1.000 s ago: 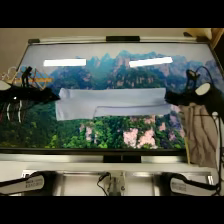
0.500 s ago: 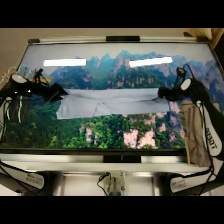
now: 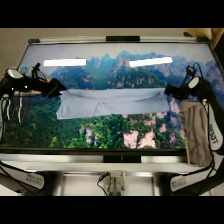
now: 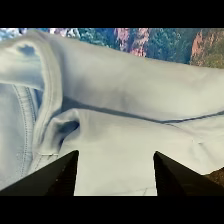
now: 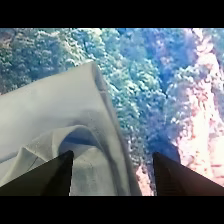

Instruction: Fold the shirts.

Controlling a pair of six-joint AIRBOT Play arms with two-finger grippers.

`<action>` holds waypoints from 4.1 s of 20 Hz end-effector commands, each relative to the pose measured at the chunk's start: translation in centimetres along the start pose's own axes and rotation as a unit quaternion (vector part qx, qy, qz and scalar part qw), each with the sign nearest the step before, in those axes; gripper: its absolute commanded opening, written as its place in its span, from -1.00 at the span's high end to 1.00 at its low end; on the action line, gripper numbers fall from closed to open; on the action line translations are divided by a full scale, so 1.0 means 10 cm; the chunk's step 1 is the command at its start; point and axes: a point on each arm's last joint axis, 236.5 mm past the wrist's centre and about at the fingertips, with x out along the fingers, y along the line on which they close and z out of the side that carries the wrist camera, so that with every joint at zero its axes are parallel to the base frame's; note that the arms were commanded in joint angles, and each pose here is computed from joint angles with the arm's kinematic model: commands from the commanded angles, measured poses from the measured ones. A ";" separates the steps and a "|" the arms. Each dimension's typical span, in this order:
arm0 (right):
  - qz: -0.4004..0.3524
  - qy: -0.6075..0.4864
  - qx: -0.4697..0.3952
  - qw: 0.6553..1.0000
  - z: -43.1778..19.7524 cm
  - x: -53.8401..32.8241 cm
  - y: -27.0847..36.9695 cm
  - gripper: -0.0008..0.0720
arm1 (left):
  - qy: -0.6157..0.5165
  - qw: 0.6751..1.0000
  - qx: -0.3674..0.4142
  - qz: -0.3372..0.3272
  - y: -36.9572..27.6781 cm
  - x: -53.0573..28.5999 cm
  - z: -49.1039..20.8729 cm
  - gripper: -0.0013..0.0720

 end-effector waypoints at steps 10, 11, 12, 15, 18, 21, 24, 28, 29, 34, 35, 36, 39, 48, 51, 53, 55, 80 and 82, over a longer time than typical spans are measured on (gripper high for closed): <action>0.097 0.122 0.005 0.988 -0.59 0.18 0.37 0.73 | 0.011 0.999 0.008 -0.039 -0.35 0.04 -0.06 -0.49; 0.112 0.112 -0.005 0.987 -0.53 0.14 0.44 0.78 | 0.011 0.999 0.007 -0.047 -0.41 0.05 -0.06 -0.48; 0.125 0.095 -0.018 0.987 -0.43 0.04 0.53 0.78 | 0.012 0.998 0.006 -0.055 -0.46 0.06 -0.07 -0.41; 0.140 0.024 -0.049 0.989 0.03 -0.44 0.74 0.78 | 0.015 0.995 0.025 -0.092 -0.75 0.13 -0.11 0.76; 0.158 -0.041 -0.060 0.985 0.36 -1.05 0.97 0.78 | 0.026 0.991 0.058 -0.117 -1.17 0.34 -0.26 0.87; 0.186 -0.067 -0.051 0.979 0.39 -1.57 1.19 0.78 | 0.032 0.987 0.097 -0.123 -1.64 0.69 -0.50 0.87; 0.198 -0.062 -0.064 0.976 0.25 -1.96 1.31 0.78 | 0.023 0.987 0.099 -0.126 -2.03 1.01 -0.68 0.87; 0.207 -0.083 -0.087 0.971 0.13 -2.47 1.43 0.78 | 0.009 0.988 0.087 -0.129 -2.27 1.19 -0.77 0.87; 0.209 -0.086 -0.086 0.970 0.10 -2.56 1.46 0.78 | 0.015 0.988 0.077 -0.132 -2.32 1.26 -0.84 0.87; 0.245 -0.076 -0.092 0.962 -0.11 -2.90 1.65 0.78 | 0.062 0.978 0.030 -0.196 -2.84 1.74 -1.41 0.87; 0.259 -0.075 -0.090 0.959 -0.15 -2.99 1.71 0.78 | 0.061 0.977 0.017 -0.204 -2.93 1.85 -1.49 0.87; 0.272 -0.078 -0.088 0.955 -0.18 -3.09 1.77 0.78 | 0.056 0.975 0.003 -0.215 -3.04 1.95 -1.56 0.87; 0.281 -0.074 -0.086 0.953 -0.30 -3.26 1.83 0.78 | 0.023 0.967 -0.080 -0.241 -3.26 2.19 -1.58 0.87; 0.292 -0.115 -0.069 0.947 -0.06 -3.23 1.95 0.78 | -0.049 0.965 0.057 -0.252 -3.05 1.14 -0.68 0.88; 0.320 -0.109 -0.093 0.937 -0.06 -2.86 2.49 0.78 | -0.138 0.965 0.095 -0.204 -2.62 0.03 0.01 0.88; 0.341 -0.091 -0.110 0.929 -0.21 -2.48 3.01 0.78 | -0.202 0.959 0.101 -0.172 -2.30 -0.80 0.32 0.88; 0.355 -0.069 -0.124 0.924 -0.50 -2.03 3.53 0.78 | -0.254 0.950 0.105 -0.150 -2.04 -1.58 0.43 0.88; 0.149 0.270 -0.126 0.943 -1.40 -0.21 1.61 -0.84 | -0.286 0.944 0.153 -0.064 -1.63 -2.78 -0.36 0.88; 0.153 0.279 -0.130 0.939 -1.53 0.00 1.71 -0.84 | -0.286 0.944 0.153 -0.064 -1.63 -2.78 -0.37 0.87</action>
